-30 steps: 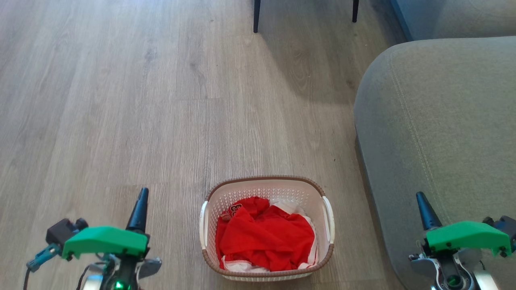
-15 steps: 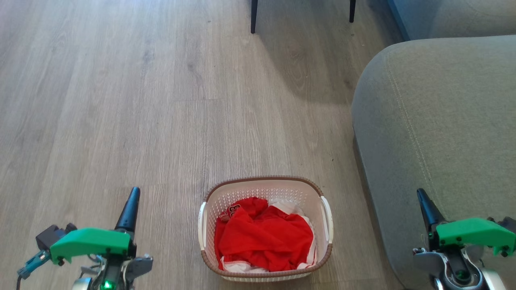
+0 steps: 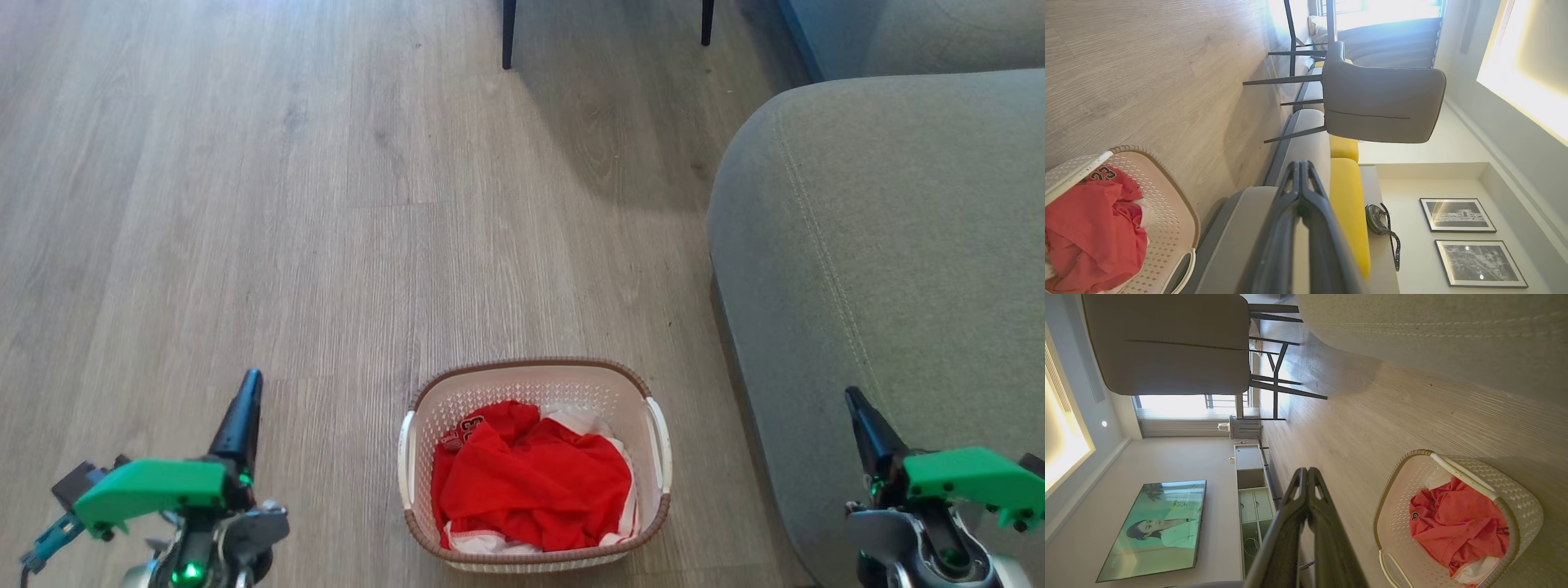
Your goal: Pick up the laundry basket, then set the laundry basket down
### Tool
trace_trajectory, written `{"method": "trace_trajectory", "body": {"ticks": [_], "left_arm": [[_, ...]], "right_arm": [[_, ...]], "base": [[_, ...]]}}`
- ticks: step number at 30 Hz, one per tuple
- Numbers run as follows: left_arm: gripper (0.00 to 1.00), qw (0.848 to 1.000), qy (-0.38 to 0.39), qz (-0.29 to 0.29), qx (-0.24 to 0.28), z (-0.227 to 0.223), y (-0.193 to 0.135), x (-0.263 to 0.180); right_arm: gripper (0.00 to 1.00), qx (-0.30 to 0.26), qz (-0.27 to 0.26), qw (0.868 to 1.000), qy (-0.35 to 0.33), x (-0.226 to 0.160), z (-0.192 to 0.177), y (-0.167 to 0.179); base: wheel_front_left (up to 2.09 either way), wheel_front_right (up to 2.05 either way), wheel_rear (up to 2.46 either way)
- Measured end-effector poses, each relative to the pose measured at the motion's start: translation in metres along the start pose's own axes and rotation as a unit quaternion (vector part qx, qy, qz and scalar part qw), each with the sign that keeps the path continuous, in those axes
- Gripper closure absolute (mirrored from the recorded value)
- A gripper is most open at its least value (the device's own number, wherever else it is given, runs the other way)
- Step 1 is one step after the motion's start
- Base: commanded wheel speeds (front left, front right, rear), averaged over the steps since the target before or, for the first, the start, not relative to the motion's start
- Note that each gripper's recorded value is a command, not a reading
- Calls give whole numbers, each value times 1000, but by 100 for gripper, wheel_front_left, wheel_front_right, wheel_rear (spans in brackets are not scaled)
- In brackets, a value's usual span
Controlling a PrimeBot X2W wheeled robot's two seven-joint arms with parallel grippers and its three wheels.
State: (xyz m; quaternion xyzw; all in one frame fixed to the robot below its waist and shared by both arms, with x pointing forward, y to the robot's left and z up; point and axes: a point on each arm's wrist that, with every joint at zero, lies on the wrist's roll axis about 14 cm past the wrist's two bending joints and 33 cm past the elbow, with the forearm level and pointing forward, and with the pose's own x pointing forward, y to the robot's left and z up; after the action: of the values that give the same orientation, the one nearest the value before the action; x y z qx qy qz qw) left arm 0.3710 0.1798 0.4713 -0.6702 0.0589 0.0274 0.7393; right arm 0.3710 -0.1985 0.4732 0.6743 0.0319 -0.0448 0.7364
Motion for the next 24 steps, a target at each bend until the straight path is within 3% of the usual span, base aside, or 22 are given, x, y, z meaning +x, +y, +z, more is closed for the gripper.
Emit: {"method": "trace_trajectory", "body": {"ticks": [10, 24], "left_arm": [[100, 999, -7, -10, -53, 8, -2, 0], [100, 998, -8, -10, -55, 8, -2, 0]], "right_arm": [[100, 53, 8, 999, -1, 3, 4, 5], [100, 54, 9, 999, -1, 3, 5, 5]], "base": [[0, 0, 0], [0, 0, 0]]}}
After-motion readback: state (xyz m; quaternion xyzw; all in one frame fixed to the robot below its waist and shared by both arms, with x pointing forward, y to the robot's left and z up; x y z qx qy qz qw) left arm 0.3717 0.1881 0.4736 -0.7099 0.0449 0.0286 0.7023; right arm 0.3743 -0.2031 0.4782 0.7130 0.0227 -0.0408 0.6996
